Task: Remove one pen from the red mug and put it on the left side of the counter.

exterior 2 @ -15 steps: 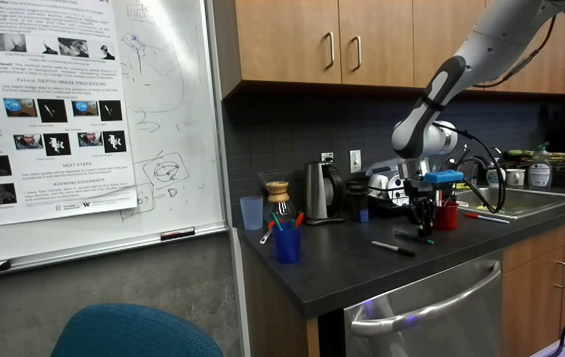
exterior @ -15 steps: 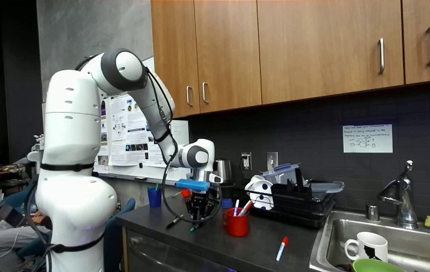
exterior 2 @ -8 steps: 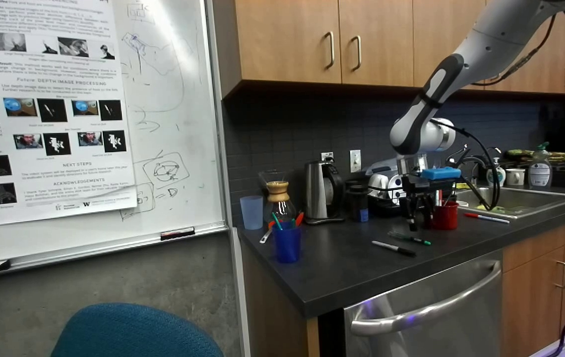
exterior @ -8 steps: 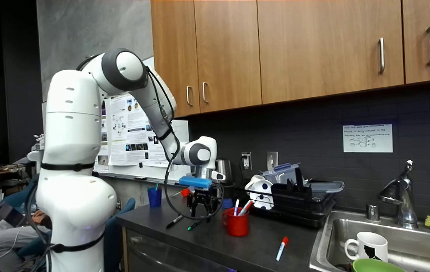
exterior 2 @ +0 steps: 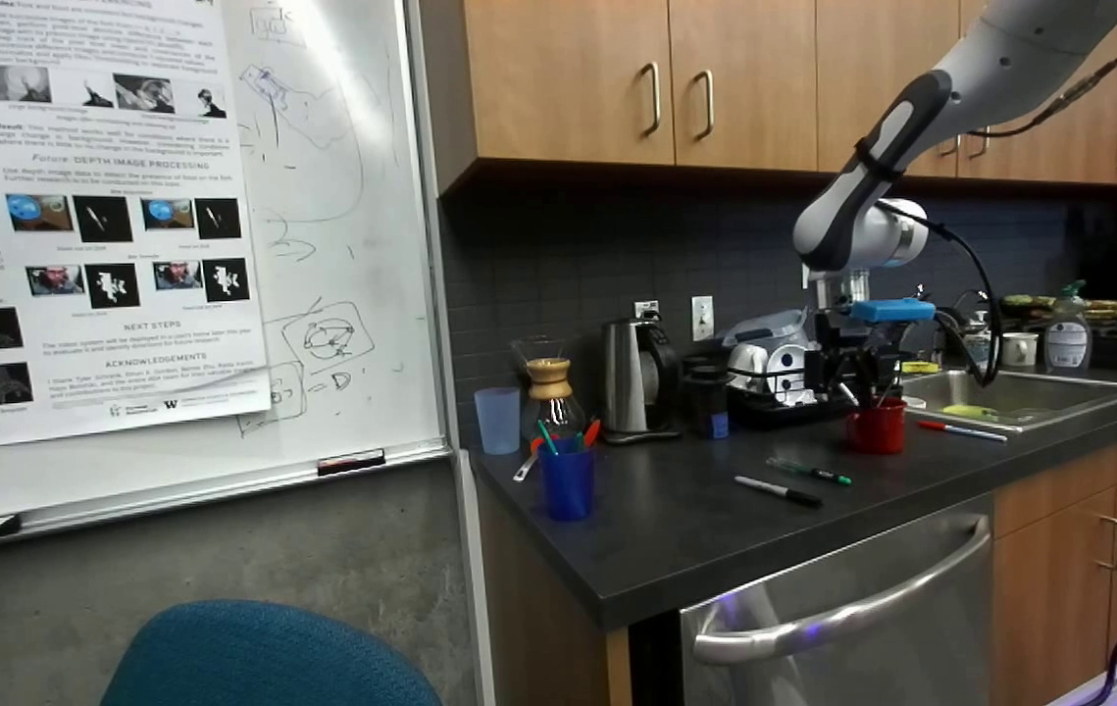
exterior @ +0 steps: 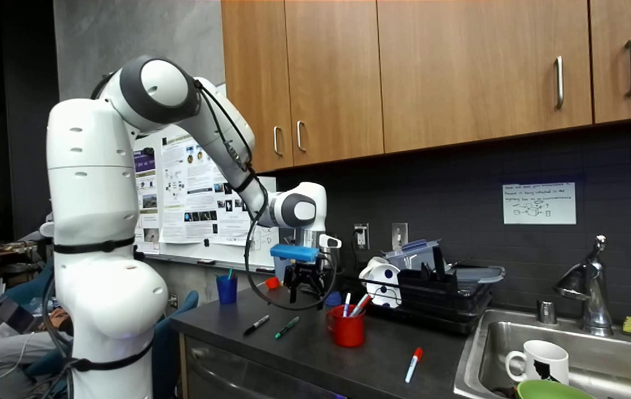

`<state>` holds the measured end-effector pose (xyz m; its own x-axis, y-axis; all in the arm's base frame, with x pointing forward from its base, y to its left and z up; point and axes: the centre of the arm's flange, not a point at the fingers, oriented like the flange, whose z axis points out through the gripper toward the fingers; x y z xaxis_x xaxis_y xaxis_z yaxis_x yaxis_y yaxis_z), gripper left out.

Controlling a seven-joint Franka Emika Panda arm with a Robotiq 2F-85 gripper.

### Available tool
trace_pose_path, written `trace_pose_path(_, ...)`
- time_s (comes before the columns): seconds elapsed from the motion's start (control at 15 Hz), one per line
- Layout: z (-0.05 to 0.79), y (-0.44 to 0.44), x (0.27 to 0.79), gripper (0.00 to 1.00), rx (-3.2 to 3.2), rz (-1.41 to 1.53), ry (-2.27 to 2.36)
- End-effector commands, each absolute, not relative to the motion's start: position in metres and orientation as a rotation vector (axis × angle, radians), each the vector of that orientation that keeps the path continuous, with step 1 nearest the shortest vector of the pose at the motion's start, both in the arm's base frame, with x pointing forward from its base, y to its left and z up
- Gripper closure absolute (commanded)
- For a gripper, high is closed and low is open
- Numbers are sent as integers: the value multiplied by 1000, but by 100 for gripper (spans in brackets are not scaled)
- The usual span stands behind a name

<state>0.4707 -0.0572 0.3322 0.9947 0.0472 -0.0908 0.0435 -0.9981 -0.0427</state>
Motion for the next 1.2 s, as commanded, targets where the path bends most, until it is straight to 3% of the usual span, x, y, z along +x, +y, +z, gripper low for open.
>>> trace_pose_path(0.0,372,-71,438,0,-3085,63,-22)
trace_pose_path(1.13,470,-78,364,0,-3146,-149,-163)
